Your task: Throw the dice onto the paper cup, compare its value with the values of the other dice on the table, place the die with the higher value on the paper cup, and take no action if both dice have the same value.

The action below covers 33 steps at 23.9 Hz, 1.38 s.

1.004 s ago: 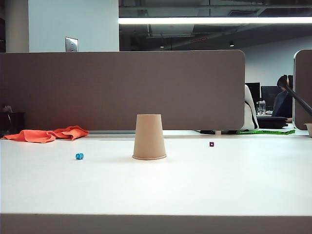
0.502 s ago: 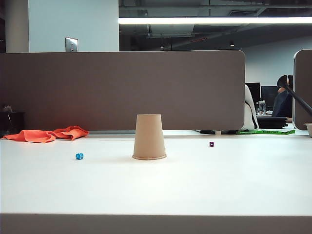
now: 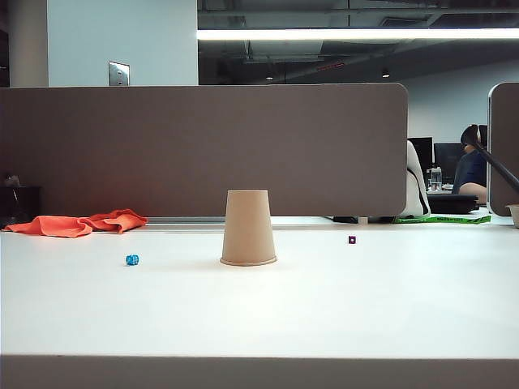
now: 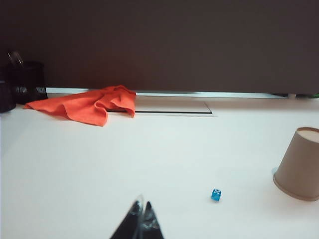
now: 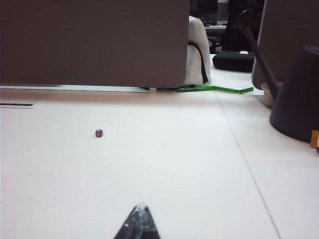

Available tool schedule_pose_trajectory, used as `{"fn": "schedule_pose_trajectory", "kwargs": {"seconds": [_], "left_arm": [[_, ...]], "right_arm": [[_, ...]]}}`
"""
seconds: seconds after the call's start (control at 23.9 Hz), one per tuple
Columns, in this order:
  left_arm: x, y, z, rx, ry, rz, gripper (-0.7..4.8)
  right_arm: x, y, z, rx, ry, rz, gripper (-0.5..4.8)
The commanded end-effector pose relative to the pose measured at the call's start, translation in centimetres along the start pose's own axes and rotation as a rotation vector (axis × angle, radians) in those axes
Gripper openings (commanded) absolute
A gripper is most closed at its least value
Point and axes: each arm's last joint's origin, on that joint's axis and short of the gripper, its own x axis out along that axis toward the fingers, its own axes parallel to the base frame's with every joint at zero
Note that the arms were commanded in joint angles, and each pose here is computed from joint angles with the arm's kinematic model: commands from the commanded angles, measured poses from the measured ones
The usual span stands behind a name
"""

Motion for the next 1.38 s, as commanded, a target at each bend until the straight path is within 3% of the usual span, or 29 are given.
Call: {"fn": "schedule_pose_trajectory", "kwargs": {"seconds": [0.04,1.38], "left_arm": [[-0.02,0.00,0.46,0.011,-0.038,0.002,-0.06],[-0.01,0.01,-0.01,0.007,0.009,0.004,-0.05]], "right_arm": [[0.00,0.00,0.06,-0.003,-0.009,-0.001,-0.01],[0.00,0.08,-0.04,-0.003,0.002,0.026,-0.01]]}}
